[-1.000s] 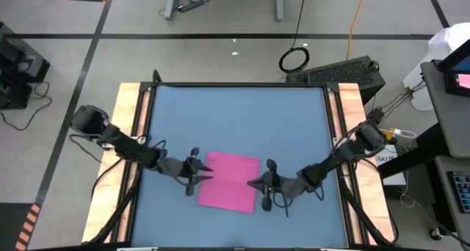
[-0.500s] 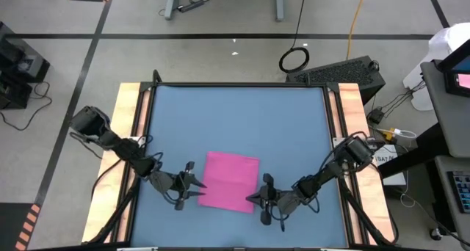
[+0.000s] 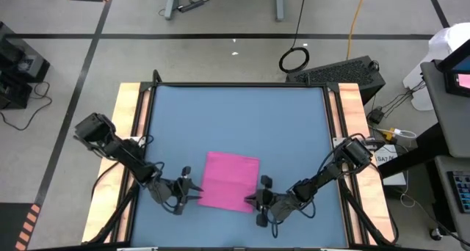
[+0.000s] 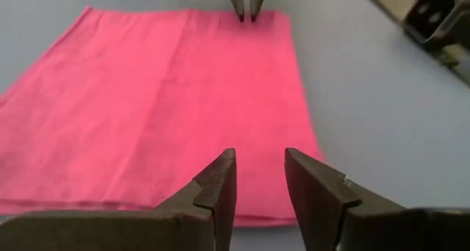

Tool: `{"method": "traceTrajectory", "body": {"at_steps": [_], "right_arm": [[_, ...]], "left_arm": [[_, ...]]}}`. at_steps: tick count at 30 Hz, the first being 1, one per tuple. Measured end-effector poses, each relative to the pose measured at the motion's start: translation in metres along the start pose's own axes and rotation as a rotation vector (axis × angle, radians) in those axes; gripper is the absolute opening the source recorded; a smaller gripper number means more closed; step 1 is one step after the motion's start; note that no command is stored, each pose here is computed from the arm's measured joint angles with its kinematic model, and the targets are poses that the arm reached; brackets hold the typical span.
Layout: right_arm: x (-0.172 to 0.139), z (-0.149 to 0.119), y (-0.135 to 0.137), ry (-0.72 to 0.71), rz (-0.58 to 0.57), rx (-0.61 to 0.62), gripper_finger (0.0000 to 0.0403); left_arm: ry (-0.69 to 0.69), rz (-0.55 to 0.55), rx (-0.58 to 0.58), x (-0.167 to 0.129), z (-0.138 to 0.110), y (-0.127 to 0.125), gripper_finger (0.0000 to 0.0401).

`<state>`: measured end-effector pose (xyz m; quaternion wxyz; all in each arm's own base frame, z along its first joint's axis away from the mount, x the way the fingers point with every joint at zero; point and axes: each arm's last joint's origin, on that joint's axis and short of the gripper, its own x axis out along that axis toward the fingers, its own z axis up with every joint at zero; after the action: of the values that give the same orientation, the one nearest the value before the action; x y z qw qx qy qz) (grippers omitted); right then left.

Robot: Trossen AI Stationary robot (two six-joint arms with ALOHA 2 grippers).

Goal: Roll towel
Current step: Roll the light red towel

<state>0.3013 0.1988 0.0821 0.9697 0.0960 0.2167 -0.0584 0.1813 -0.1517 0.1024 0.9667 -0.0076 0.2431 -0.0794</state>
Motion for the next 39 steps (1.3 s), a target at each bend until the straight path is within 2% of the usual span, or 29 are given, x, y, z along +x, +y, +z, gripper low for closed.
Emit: {"method": "traceTrajectory", "body": {"at_steps": [7,12,21,27,39], "right_arm": [[0.000,-0.005,-0.003,0.046,-0.032,0.007,0.0034],[0.000,-0.007,-0.005,0.062,-0.047,0.022,0.0034],[-0.006,-0.004,0.002,0.033,-0.028,0.010,0.0034],[-0.010,0.004,0.004,0.009,-0.016,0.022,0.0034],[-0.010,0.004,0.005,0.012,-0.014,0.026,0.0034]], "left_arm": [[0.084,0.042,0.041,0.010,-0.019,0.004,0.0122],[0.086,0.049,0.042,0.012,-0.021,0.004,0.0122],[0.079,0.025,0.036,0.009,-0.016,0.003,0.0122],[0.042,0.010,0.024,0.006,-0.007,0.002,0.0122],[-0.019,-0.012,0.035,0.005,0.009,-0.004,0.0122]]}}
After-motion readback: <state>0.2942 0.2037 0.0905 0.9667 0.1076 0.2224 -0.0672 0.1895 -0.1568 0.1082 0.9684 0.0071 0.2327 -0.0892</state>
